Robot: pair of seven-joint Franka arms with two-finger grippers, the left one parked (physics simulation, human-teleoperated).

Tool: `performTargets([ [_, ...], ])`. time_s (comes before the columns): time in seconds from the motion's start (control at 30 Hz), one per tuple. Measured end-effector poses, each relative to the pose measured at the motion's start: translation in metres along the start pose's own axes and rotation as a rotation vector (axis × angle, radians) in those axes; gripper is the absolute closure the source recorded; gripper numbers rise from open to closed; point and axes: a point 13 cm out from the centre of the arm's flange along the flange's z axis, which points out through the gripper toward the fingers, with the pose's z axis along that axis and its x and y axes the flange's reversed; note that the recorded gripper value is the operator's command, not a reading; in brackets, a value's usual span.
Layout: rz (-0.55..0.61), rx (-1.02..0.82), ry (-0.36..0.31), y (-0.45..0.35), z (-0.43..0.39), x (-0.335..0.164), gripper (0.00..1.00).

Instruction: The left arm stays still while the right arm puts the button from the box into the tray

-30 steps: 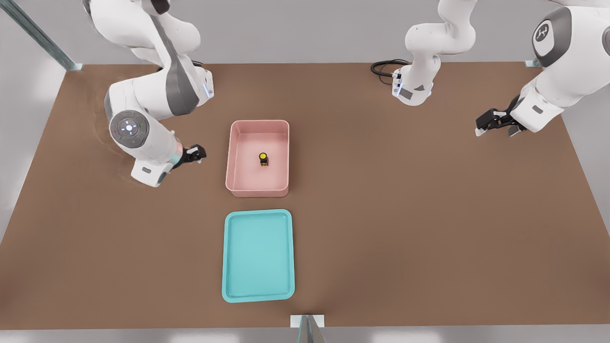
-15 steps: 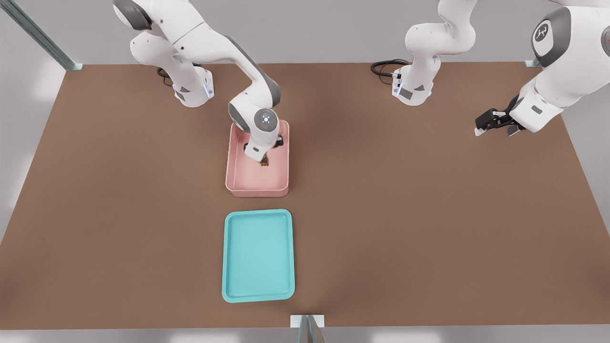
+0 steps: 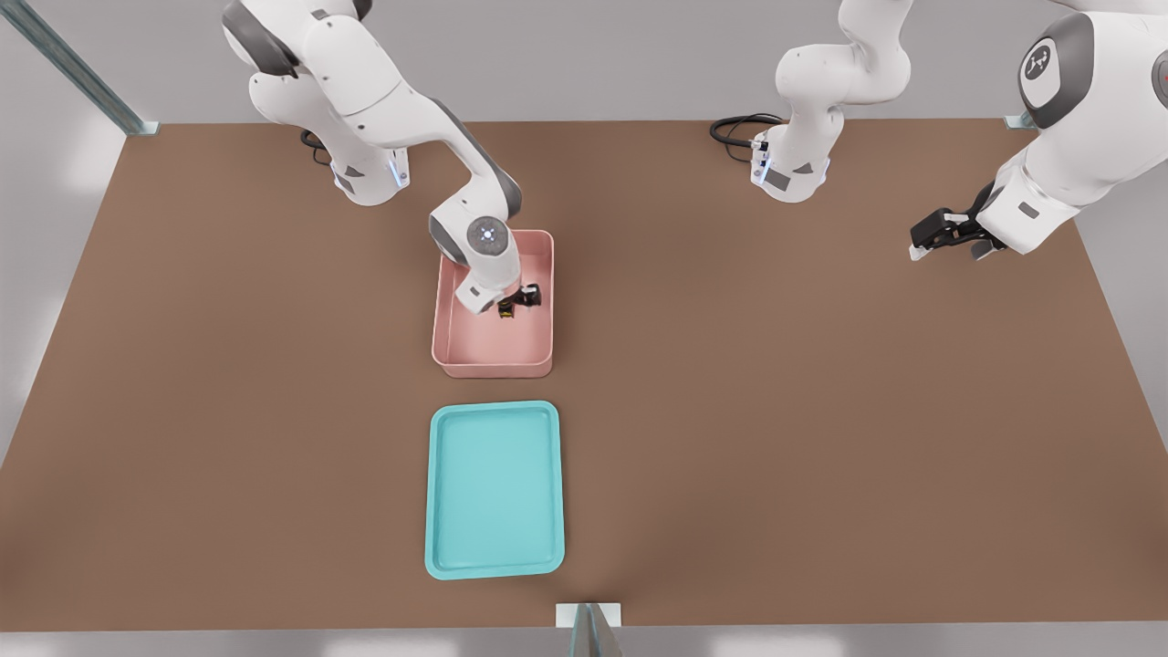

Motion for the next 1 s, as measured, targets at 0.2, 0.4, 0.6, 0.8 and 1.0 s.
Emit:
performTargets([
  [0.2,0.052,-0.008,-0.003,-0.001,0.009,0.003,0.4],
  [0.4,0.069,-0.015,0.021,0.0,0.015,0.02,0.55],
  [0.6,0.117,-0.06,0.03,-0.004,-0.002,0.003,0.58],
  [0.8,0.245,-0.261,-0.11,-0.015,-0.168,-0.203,0.58],
  [1.0,0.16,-0.176,-0.072,-0.057,-0.07,-0.314,0.58],
])
